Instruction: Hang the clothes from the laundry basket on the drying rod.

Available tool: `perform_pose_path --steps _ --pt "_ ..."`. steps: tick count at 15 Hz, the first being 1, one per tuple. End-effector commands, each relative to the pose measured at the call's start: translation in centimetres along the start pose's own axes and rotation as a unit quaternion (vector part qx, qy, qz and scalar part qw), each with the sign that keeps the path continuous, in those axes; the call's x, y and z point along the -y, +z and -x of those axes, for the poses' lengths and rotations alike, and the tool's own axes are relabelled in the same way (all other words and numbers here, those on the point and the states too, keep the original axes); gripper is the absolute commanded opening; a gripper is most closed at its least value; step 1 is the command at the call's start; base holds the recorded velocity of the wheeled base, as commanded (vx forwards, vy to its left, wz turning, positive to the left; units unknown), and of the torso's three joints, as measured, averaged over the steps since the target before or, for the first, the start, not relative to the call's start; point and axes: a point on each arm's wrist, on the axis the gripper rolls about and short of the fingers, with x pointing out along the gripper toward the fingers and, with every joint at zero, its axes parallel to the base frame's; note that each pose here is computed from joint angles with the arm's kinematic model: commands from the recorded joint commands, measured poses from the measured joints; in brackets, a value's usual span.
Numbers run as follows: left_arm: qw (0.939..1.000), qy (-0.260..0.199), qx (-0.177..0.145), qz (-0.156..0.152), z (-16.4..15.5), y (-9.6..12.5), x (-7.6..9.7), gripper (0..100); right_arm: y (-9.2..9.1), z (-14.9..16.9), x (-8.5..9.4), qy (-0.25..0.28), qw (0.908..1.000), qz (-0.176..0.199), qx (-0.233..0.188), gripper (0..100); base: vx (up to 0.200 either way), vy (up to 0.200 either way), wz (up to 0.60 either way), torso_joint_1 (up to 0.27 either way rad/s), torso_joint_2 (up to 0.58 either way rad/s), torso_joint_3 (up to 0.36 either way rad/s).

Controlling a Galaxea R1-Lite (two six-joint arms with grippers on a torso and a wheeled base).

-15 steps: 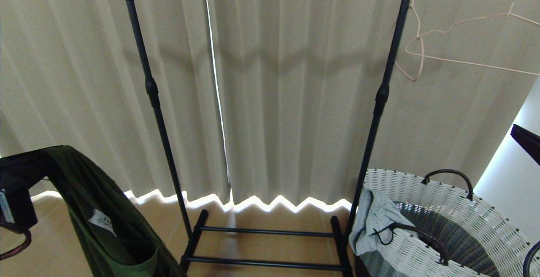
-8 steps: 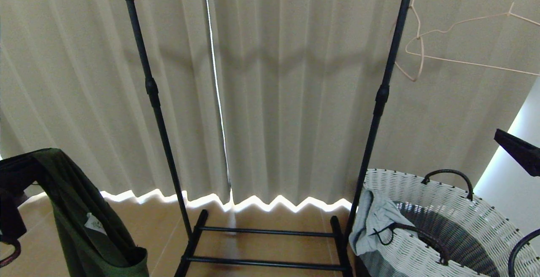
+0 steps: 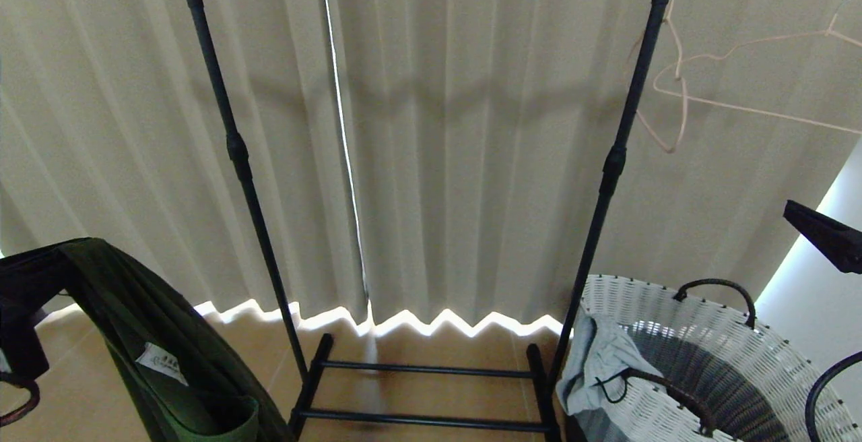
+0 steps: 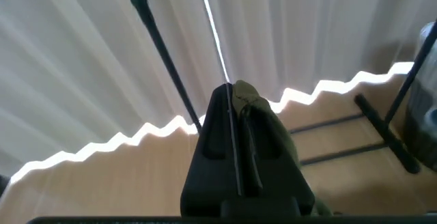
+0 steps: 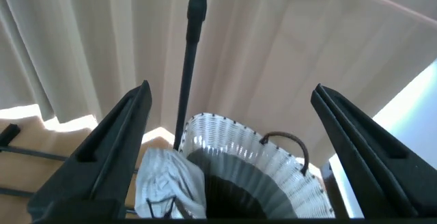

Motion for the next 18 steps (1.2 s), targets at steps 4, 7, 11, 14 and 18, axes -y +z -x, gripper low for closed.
perform_pose_path --steps 4,7,11,14,18 --pt "1.0 -0.004 -0.005 -0.002 -0.2 -0.3 0.1 0 0.0 -0.2 0.0 0.001 1.0 0.001 -0.003 100 0.0 0.0 0.0 0.079 -0.59 -0.255" --pt "0.9999 -0.005 -0.01 -0.003 -0.1 -0.6 0.2 0 0.2 -0.3 0.0 0.0 1.0 0.003 0.0 100 0.0 0.0 0.0 0.312 -0.49 -0.259" --pt "0.9998 -0.004 -0.007 -0.016 0.0 -0.6 0.1 0 0.4 -0.1 0.1 -0.003 0.9991 0.041 0.006 100 0.0 0.0 0.0 0.259 -0.48 -0.261" --pt "0.9999 -0.002 -0.005 -0.014 0.1 -0.5 0.1 0 0.3 0.0 0.1 -0.003 0.9989 0.048 0.003 100 0.0 0.0 0.0 0.238 -0.5 -0.261" --pt "0.9998 0.004 0.015 -0.011 0.1 -0.2 0.0 0 -0.8 -0.1 0.0 0.002 0.9977 0.051 -0.043 100 0.0 0.0 0.0 0.248 -0.51 -0.266"
